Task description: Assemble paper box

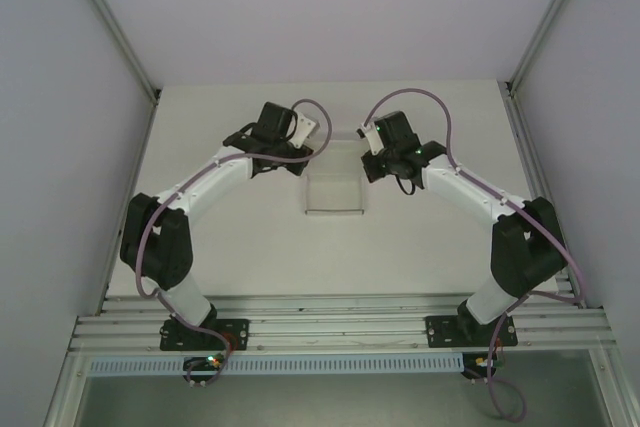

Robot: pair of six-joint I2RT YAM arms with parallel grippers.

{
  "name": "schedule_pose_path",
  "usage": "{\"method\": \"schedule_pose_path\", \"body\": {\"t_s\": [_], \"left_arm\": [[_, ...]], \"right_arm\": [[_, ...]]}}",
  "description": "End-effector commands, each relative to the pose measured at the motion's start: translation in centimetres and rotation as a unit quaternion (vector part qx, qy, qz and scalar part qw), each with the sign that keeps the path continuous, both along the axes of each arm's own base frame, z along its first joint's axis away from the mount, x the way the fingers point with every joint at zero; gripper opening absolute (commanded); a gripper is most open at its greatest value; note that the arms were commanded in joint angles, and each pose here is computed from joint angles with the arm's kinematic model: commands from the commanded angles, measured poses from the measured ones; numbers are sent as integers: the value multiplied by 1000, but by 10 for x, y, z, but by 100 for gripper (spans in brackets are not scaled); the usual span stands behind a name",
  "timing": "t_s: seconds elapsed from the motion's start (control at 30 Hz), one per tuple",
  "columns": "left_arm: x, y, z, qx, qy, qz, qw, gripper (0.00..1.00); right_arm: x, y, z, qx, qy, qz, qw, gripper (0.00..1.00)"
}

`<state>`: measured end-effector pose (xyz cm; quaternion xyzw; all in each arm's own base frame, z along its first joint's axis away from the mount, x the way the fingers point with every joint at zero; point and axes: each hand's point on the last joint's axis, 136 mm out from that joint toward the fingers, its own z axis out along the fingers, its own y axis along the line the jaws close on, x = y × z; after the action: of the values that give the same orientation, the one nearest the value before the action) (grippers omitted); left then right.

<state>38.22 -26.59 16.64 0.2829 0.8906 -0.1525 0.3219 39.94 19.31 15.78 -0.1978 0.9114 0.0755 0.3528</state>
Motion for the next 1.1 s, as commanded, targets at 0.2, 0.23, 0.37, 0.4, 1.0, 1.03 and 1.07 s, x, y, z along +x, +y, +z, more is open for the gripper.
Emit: {"method": "schedule_pose_path", "body": {"t_s": [0.2, 0.23, 0.37, 0.4, 1.0, 1.03, 1.07], "left_arm": [[36, 14, -3, -69, 30, 210, 975, 0], [37, 13, -4, -81, 36, 219, 972, 0], [43, 4, -9, -105, 43, 225, 968, 0], [44, 3, -10, -106, 43, 226, 967, 0], [-4, -1, -49, -114, 3, 210, 971, 0], [-8, -1, -50, -119, 1, 207, 971, 0], [-12, -3, -51, -124, -1, 204, 971, 0]], "right_arm": [[37, 7, 33, 109, -73, -209, 969, 0], [39, 10, 29, 113, -75, -219, 966, 0], [46, 19, 24, 110, -100, -238, 960, 0], [47, 22, 23, 104, -107, -234, 961, 0], [-10, 32, -45, 49, -77, -199, 976, 7], [-15, 32, -50, 47, -71, -198, 977, 7], [-18, 33, -53, 46, -68, -196, 977, 7]]}}
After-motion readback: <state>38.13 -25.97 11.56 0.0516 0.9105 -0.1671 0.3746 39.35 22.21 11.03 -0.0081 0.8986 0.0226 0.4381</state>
